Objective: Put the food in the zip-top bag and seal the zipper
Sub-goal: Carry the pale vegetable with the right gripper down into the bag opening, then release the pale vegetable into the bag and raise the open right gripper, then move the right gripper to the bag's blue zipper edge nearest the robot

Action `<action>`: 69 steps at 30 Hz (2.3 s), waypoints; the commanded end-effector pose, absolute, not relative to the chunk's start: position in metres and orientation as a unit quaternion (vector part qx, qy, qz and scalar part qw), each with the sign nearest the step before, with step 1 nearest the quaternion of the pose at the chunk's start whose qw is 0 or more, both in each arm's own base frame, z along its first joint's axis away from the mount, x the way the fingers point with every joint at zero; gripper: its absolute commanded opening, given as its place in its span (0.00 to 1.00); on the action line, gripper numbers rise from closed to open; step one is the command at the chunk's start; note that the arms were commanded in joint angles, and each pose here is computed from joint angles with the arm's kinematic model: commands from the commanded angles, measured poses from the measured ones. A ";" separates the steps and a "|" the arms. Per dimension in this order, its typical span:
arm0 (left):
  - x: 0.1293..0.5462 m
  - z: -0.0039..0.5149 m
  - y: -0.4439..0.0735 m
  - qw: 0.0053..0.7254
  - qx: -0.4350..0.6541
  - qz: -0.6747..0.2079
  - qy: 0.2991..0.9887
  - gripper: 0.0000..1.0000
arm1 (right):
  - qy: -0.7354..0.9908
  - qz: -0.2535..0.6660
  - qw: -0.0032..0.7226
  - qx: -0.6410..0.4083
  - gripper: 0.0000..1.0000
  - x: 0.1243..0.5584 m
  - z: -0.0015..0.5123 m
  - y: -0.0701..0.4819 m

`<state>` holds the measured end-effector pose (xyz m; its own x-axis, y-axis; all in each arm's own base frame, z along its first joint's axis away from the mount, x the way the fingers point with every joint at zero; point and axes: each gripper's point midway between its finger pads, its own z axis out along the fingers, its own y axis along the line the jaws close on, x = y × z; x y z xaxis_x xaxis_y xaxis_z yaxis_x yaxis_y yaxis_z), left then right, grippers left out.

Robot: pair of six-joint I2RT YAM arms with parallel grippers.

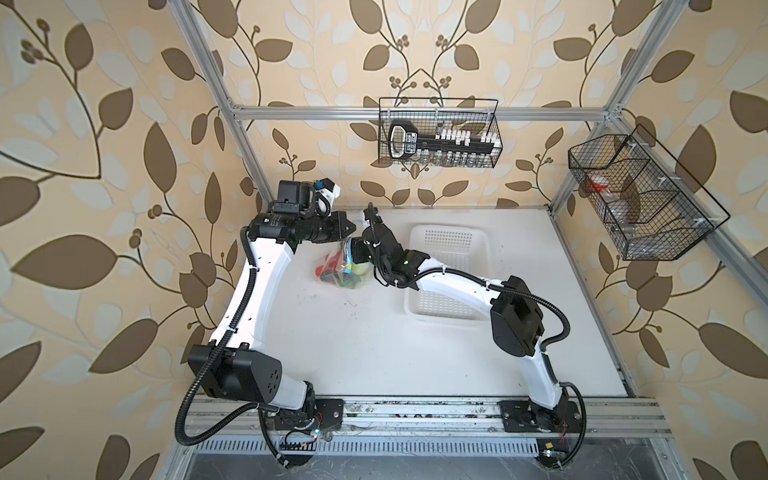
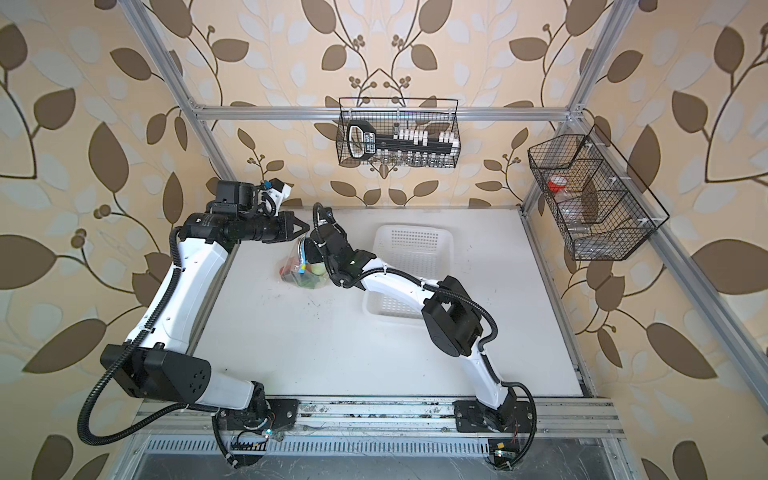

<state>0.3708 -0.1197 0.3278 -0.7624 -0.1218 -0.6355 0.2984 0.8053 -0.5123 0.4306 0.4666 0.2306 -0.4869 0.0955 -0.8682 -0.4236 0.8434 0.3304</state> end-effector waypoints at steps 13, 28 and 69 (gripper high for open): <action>0.367 0.328 -0.117 0.365 0.066 -0.288 0.883 0.00 | 0.791 0.316 0.515 -0.090 1.00 0.395 0.304 0.424; 0.367 0.347 -0.117 0.382 0.062 -0.289 0.876 0.00 | 0.848 0.181 0.483 -0.122 1.00 0.408 0.275 0.429; 0.351 0.345 -0.116 0.399 0.083 -0.284 0.868 0.00 | 0.716 0.343 0.602 -0.085 1.00 0.362 0.393 0.367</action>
